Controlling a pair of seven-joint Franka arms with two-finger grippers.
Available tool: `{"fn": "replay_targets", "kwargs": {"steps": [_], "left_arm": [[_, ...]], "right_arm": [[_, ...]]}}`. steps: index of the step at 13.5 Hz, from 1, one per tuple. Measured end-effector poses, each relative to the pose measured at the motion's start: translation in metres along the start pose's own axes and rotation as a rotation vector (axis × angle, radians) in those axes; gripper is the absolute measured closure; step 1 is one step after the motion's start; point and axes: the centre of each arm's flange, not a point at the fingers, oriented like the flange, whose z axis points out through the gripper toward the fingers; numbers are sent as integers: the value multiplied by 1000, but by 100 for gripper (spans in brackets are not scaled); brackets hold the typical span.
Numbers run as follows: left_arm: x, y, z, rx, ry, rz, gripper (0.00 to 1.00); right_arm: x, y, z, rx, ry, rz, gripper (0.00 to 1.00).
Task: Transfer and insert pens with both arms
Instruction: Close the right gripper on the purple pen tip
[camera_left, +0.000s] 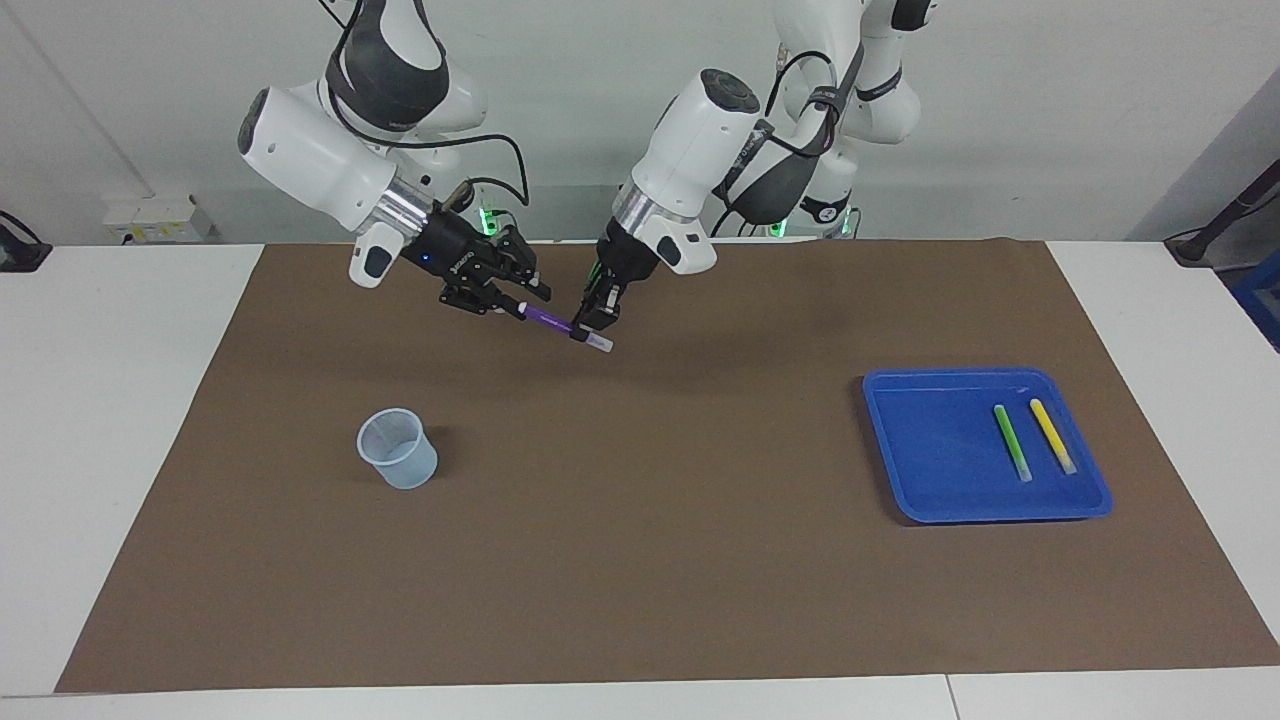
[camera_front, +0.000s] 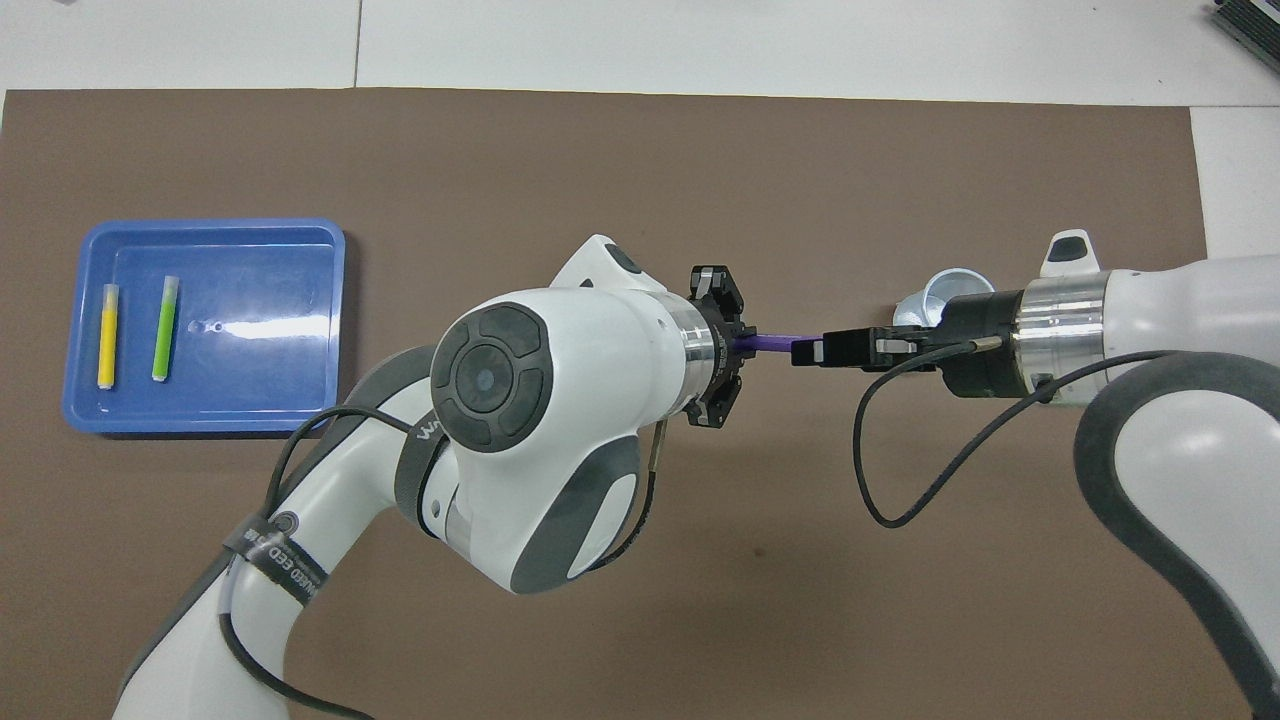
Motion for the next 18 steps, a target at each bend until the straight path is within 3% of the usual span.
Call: {"fn": "replay_targets", "kwargs": {"steps": [4, 18], "left_arm": [[-2, 0, -1, -9, -5, -1, 83], [-2, 0, -1, -10, -7, 0, 83]], "right_arm": [[0, 0, 0, -5, -1, -17, 63], [8, -2, -4, -37, 3, -73, 63]]}}
